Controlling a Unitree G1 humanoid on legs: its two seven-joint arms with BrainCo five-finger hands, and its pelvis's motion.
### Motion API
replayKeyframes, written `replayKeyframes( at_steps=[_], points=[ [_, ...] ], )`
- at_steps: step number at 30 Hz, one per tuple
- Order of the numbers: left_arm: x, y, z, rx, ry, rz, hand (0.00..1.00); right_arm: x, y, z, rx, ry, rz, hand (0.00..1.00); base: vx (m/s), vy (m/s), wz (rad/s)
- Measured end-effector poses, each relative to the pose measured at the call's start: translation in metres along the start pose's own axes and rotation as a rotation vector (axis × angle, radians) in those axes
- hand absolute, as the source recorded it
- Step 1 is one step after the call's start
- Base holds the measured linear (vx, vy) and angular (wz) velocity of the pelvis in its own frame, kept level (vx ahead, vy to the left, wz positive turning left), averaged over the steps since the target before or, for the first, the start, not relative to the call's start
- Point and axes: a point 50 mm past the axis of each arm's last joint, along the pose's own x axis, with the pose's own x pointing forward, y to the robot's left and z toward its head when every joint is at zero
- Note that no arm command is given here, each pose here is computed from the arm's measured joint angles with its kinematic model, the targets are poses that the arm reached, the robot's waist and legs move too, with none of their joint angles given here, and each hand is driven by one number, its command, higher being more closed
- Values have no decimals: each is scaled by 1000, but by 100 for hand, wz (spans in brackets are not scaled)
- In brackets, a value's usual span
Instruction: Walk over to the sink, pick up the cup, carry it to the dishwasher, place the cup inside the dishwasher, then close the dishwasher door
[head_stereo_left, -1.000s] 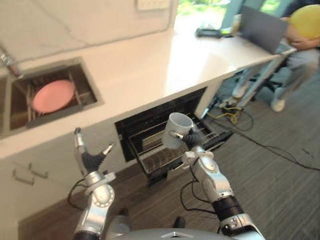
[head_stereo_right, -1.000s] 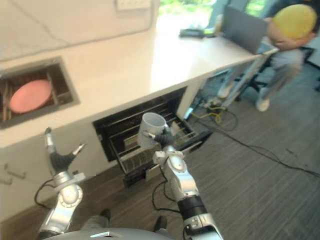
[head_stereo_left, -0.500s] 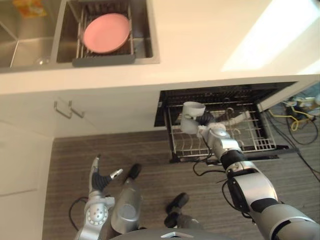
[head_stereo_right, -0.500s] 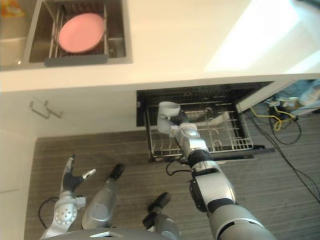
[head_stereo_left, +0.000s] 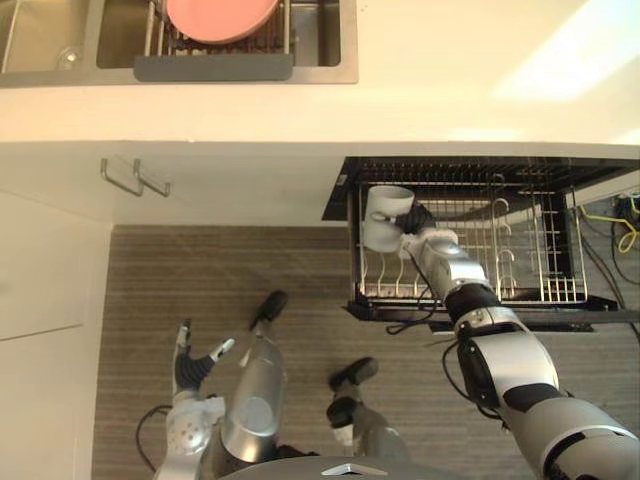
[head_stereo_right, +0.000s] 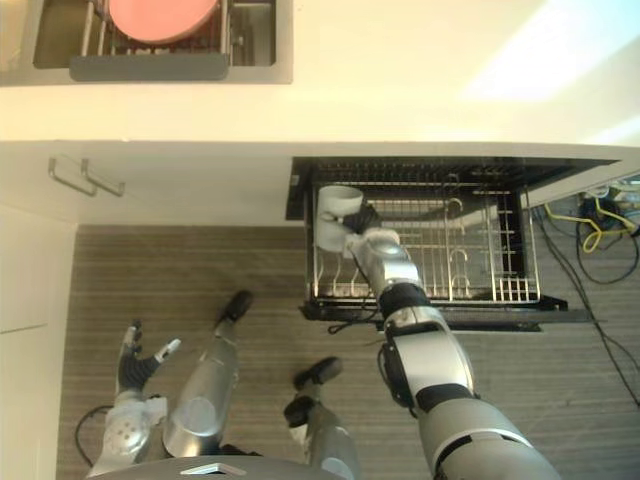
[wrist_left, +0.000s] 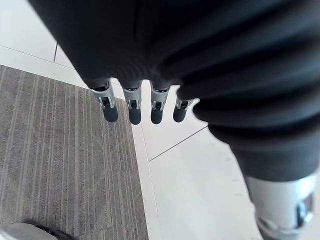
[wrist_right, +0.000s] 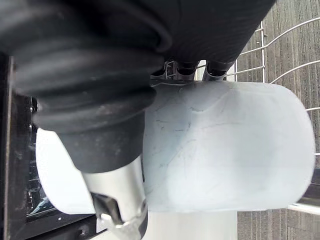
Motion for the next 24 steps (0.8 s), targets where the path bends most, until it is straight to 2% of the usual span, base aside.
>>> replayKeyframes(
  at_steps=[3, 4, 24],
  points=[
    [0, 2, 0, -9, 5, 19, 0, 2, 2, 6, -8, -1, 7, 100, -1, 19, -4],
    [1, 2, -1, -15, 8, 26, 0, 3, 3, 9, -8, -1, 6, 0, -13, 27, -9],
    [0, 4, -5, -24, 39, 37, 0, 7, 13, 39, 73, -78, 92, 0, 1, 15, -4]
  ],
)
